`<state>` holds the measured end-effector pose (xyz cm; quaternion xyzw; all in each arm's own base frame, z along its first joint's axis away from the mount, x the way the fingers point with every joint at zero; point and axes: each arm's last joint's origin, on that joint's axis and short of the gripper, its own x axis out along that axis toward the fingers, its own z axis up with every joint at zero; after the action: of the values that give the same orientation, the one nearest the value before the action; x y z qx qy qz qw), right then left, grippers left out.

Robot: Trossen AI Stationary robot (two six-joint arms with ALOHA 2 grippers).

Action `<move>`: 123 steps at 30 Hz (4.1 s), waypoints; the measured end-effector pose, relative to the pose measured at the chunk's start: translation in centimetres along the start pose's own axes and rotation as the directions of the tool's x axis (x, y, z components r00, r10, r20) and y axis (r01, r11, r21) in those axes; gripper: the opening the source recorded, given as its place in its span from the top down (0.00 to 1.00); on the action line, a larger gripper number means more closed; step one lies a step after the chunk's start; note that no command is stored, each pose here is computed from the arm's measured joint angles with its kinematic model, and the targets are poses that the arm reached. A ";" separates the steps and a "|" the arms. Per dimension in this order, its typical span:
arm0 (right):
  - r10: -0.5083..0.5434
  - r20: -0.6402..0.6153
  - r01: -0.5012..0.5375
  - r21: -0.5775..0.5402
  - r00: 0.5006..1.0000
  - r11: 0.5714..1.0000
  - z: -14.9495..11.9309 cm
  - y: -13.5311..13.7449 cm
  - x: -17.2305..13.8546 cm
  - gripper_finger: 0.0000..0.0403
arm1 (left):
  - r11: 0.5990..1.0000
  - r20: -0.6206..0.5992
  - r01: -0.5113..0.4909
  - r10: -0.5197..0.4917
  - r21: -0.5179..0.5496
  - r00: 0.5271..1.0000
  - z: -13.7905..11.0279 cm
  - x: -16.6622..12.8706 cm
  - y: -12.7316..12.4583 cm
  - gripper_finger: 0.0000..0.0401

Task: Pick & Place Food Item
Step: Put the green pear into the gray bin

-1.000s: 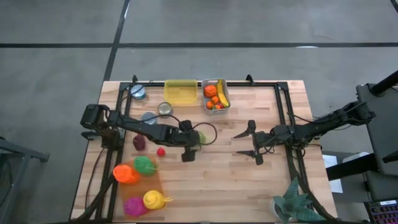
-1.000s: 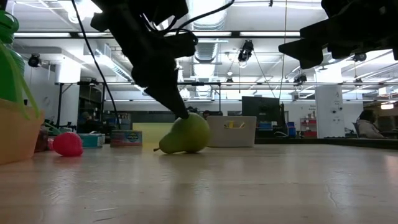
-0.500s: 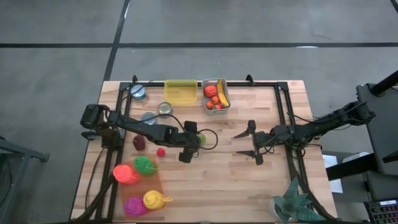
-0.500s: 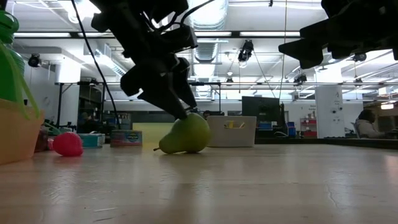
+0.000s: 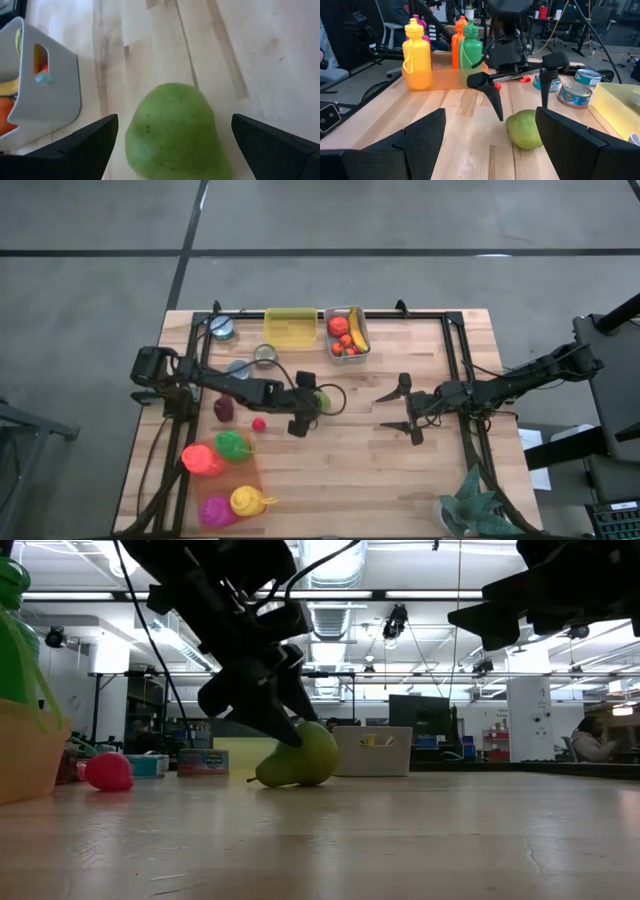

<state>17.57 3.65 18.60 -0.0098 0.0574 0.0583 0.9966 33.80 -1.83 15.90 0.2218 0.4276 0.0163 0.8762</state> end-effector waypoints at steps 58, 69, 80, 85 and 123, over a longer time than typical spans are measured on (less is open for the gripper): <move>0.000 -0.025 0.000 -0.003 1.000 1.000 -0.2 0.0 0.0 0.24 | 0.994 0.020 -0.001 0.004 -0.114 1.000 0.0 1.1 1.2 0.20; 0.000 -0.026 0.000 -0.003 1.000 1.000 -0.2 0.0 0.0 0.24 | 0.926 0.192 -0.165 0.240 -0.341 0.952 4.4 -2.6 5.1 0.21; 0.000 -0.024 0.000 -0.003 1.000 1.000 -0.2 0.0 0.0 0.24 | 0.770 0.229 -0.299 0.493 -0.563 0.839 5.6 -4.1 12.9 0.21; 0.000 -0.025 0.000 -0.003 1.000 1.000 -0.2 0.0 0.0 0.24 | 0.730 0.260 -0.273 0.526 -0.626 0.810 4.4 -3.7 16.5 0.21; 0.000 -0.027 0.000 -0.003 1.000 1.000 -0.3 0.0 0.0 0.24 | 0.422 0.085 -0.072 0.341 -0.904 0.936 -2.0 5.8 25.2 0.16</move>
<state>17.54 3.65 18.34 -0.0120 0.0708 0.0583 0.9957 39.99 22.90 20.70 -0.2185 0.2077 0.3172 0.8992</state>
